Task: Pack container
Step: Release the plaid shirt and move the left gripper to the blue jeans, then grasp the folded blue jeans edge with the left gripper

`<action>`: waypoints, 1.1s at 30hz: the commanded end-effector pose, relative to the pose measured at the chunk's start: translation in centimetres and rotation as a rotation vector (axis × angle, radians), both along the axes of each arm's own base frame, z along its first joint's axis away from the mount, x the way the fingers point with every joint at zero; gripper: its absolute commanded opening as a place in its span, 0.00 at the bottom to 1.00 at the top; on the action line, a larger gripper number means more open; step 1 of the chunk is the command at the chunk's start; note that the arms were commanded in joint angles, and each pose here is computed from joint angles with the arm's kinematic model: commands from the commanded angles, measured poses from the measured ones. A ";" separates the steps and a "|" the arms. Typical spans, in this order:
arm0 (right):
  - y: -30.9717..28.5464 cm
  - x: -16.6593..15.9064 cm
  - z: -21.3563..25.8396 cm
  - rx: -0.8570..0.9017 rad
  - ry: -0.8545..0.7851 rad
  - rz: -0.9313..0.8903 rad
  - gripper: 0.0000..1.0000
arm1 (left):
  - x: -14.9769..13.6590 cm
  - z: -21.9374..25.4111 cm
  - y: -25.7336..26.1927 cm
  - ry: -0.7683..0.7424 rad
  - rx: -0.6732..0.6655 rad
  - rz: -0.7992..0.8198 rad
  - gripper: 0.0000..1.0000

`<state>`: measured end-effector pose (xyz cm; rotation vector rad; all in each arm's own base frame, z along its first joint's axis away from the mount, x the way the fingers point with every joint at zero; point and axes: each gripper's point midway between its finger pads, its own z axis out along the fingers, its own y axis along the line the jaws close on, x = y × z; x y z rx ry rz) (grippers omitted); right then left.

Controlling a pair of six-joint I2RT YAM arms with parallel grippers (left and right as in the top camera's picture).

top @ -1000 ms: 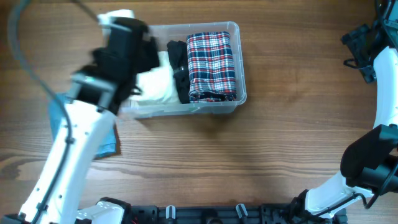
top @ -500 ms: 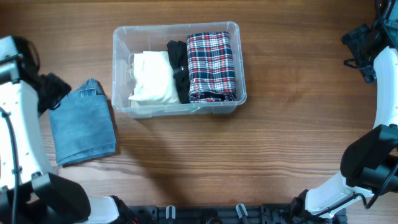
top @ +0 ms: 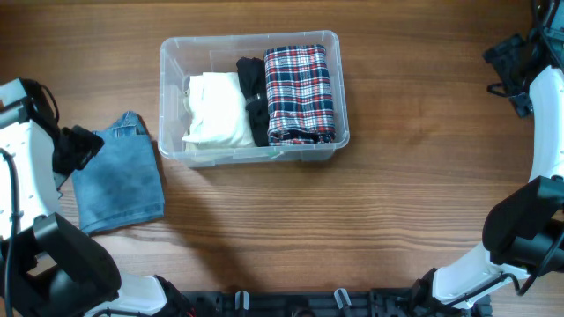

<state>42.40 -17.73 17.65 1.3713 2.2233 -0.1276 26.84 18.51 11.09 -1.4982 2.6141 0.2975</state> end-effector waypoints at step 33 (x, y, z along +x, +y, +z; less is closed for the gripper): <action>0.2 0.2 -0.8 0.013 0.012 -0.001 1.00 | 0.3 -6.4 0.4 -0.031 -0.117 -0.531 0.90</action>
